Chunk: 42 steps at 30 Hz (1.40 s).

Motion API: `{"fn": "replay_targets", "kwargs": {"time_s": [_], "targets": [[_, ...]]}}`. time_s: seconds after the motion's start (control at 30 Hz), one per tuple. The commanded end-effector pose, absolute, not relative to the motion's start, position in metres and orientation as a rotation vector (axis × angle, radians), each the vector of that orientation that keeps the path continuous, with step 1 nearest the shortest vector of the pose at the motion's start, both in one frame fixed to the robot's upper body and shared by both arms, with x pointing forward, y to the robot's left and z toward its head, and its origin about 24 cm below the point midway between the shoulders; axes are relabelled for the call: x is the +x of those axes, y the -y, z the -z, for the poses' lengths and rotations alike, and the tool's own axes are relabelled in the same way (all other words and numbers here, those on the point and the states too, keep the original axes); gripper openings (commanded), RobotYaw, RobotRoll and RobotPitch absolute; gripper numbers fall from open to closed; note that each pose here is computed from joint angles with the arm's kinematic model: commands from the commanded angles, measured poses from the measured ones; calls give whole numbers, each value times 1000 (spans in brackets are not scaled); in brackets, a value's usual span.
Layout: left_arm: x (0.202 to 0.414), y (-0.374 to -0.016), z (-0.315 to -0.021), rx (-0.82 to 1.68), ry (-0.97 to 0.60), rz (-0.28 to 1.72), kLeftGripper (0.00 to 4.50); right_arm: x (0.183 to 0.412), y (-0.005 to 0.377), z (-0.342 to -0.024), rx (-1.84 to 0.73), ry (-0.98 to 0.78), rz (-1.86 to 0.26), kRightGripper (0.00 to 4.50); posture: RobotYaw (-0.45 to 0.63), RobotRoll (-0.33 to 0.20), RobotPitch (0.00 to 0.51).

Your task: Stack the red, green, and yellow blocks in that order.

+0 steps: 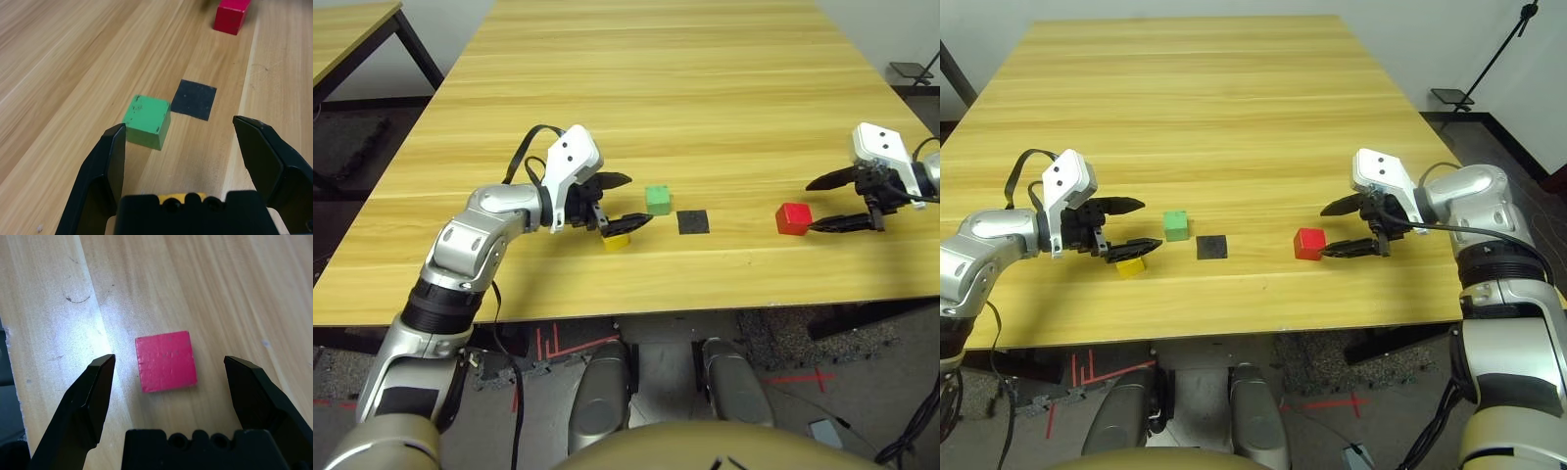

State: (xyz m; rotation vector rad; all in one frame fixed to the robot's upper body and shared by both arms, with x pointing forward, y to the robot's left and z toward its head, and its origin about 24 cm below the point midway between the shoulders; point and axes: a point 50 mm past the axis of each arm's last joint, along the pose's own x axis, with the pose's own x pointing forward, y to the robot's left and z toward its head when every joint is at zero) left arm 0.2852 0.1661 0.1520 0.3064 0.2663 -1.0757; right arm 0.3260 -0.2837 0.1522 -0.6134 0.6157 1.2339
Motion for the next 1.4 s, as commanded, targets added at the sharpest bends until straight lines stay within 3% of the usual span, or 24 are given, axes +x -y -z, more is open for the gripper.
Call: {"fn": "replay_targets", "kwargs": {"time_s": [0.03,0.2,0.23,0.33,0.47,0.67,0.87,1.4], "targets": [[283,-167,-153,331,-279,1078,4469,328,280,-144,-633,-645,-1261,4500,211,-181,75],[281,-169,-155,331,-276,1061,4469,332,273,-134,-679,-650,-1272,4500,211,-181,75],[281,-169,-156,330,-275,1058,4490,332,272,-133,-692,-651,-1270,4319,211,-181,75],[279,-170,-159,326,-272,1049,4500,336,270,-131,-783,-644,-1247,3609,262,-173,80],[277,-171,-161,326,-267,1033,4500,346,257,-138,-821,-592,-1225,2099,280,-172,82],[276,-170,-166,330,-254,1016,4500,352,201,-156,-759,-466,-1380,2045,304,-177,73],[277,-169,-170,336,-251,994,4500,354,152,-154,-794,-446,-1448,2045,349,-184,64],[261,-176,-167,303,-252,887,4500,364,115,-144,-851,-474,-1495,2045,468,-212,87]]}}
